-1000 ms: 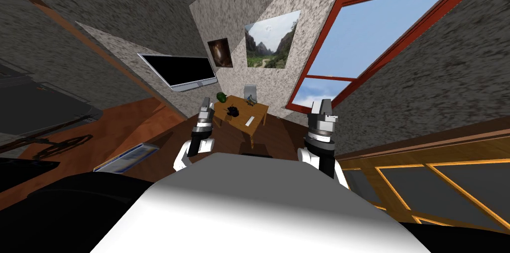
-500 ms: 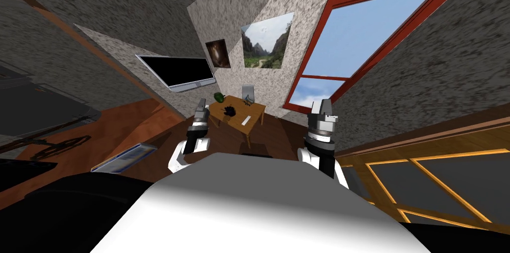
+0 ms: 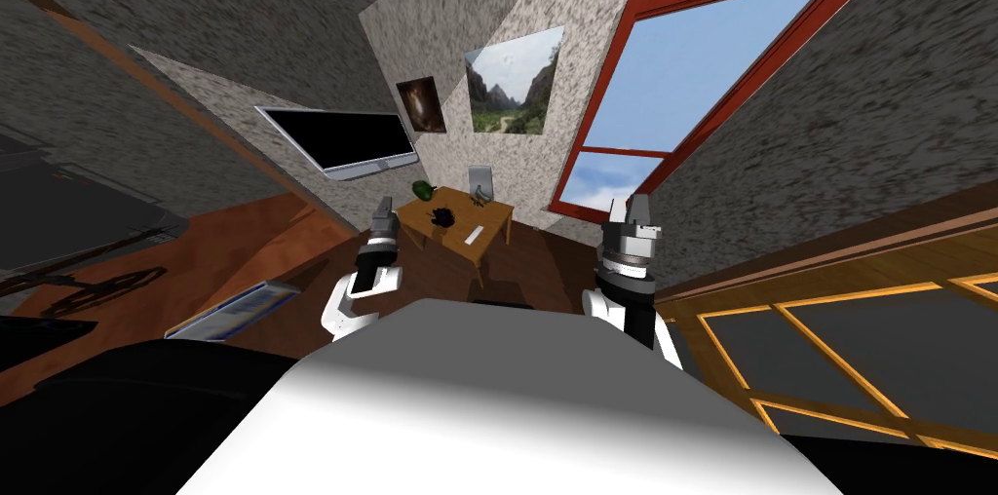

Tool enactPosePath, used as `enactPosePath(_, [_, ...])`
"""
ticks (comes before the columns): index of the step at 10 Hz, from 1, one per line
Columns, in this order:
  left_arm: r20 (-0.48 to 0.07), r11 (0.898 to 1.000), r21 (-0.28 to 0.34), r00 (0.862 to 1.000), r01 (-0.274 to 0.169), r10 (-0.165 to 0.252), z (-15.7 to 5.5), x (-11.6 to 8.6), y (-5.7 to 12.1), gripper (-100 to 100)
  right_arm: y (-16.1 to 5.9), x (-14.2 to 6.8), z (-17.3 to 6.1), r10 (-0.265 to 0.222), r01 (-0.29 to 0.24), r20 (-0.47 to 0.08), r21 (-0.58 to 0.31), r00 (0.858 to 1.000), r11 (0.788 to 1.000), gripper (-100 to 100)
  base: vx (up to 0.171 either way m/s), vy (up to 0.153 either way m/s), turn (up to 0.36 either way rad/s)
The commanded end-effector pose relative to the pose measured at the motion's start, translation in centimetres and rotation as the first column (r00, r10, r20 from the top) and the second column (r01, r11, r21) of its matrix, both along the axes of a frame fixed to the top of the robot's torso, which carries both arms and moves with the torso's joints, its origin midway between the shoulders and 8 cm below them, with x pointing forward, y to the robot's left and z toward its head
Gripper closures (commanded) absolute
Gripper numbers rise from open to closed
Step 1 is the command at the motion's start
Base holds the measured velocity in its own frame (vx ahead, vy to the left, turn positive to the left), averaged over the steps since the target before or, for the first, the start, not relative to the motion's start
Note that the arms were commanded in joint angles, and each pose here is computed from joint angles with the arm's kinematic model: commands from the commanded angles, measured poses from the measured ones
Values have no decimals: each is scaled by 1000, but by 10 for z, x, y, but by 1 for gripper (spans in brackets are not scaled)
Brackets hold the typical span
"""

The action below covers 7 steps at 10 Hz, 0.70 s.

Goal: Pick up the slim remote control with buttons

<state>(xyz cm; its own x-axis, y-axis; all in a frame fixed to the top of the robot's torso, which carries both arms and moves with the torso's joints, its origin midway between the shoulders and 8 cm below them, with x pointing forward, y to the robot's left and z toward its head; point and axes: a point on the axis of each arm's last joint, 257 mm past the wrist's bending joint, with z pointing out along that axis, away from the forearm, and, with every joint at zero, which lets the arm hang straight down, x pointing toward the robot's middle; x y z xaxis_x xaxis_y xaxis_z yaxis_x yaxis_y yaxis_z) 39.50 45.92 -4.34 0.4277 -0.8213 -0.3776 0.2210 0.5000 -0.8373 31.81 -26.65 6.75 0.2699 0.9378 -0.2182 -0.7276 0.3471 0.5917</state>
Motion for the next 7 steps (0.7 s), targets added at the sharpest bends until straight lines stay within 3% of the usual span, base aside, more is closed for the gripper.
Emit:
enactPosePath(1, [-33,999,-20,999,-33,33,-7,2,14,-100,0,0,0,0,0,0,0,1000,1000,0,-18,-122,-6])
enactPosePath(2, [-41,999,-25,998,-38,37,-10,3,16,-100,0,0,0,0,0,0,0,1000,1000,0,7,-50,3])
enactPosePath(3, [-73,995,-50,994,-89,85,-20,2,41,-100,0,0,0,0,0,0,0,1000,1000,0,13,-82,-31])
enactPosePath(4, [-92,993,-59,991,-99,93,-25,2,44,-100,0,0,0,0,0,0,0,1000,1000,0,21,-97,-8])
enactPosePath(5, [-122,985,-86,983,-149,139,-36,0,68,-100,0,0,0,0,0,0,0,1000,1000,0,31,-140,-17])
enactPosePath(6, [-146,982,-96,978,-162,147,-43,0,72,-100,0,0,0,0,0,0,0,1000,1000,0,24,-117,-1])
enactPosePath(7, [-174,970,-125,967,-211,187,-55,-4,95,-100,0,0,0,0,0,0,0,1000,1000,0,51,-138,-29])
